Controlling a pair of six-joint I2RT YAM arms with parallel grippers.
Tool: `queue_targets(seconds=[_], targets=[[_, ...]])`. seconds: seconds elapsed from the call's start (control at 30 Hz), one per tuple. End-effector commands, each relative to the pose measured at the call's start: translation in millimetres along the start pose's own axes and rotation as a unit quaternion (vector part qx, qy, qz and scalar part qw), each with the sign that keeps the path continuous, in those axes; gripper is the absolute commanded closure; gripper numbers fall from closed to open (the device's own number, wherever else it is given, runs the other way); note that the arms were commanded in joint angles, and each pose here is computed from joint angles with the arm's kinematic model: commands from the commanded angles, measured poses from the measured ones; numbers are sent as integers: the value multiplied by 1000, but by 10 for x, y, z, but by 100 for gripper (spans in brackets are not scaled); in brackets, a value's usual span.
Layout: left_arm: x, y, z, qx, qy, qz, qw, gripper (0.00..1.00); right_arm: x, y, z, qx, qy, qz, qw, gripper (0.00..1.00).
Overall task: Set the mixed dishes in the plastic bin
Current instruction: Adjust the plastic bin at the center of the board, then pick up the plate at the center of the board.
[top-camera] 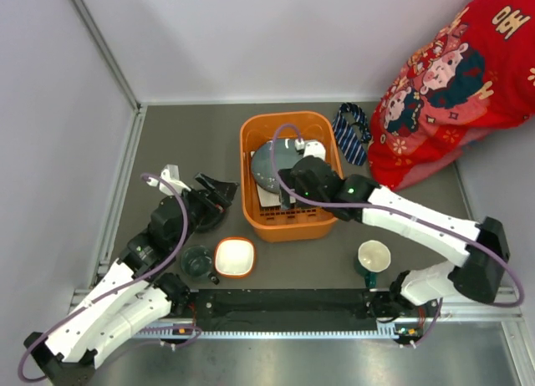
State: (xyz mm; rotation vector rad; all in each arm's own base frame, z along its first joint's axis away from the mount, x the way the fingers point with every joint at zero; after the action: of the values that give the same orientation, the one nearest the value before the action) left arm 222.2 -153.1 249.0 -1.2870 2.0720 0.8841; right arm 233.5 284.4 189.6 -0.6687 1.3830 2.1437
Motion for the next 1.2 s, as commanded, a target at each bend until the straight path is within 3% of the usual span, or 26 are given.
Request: queue_targets(seconds=[0.0, 0.23, 0.43, 0.6, 0.8, 1.17], targets=[[1, -56, -13, 3, 3, -4, 1000, 1, -369, 415, -139, 10, 0, -88, 996, 11], [21, -180, 42, -13, -15, 1, 1000, 1, -281, 805, -271, -23, -25, -103, 994, 14], [-41, -286, 81, -15, -21, 7, 1000, 1, -30, 1009, -115, -36, 45, -100, 993, 14], [-82, -371, 215, -15, -3, 13, 1000, 1, 299, 1135, 286, -105, 110, -91, 984, 15], [-120, -393, 316, -19, -3, 20, 1000, 1, 420, 1075, 547, -170, 113, -91, 975, 14], [-152, -423, 470, -39, -3, 19, 999, 1, 768, 854, 1009, -199, 252, -52, 946, 15]])
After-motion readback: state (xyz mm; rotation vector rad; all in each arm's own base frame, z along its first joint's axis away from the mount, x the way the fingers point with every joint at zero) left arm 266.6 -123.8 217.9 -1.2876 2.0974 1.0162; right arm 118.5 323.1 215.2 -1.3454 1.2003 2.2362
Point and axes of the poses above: each gripper's point midway between its finger pads, its own y axis back along the fingers, its own z axis along the line the jaws close on, x = y × z, the point moved 1 cm from there along y, back along the fingers, and after that the axes turned 13 degrees about -y, right-handed, at the moved point
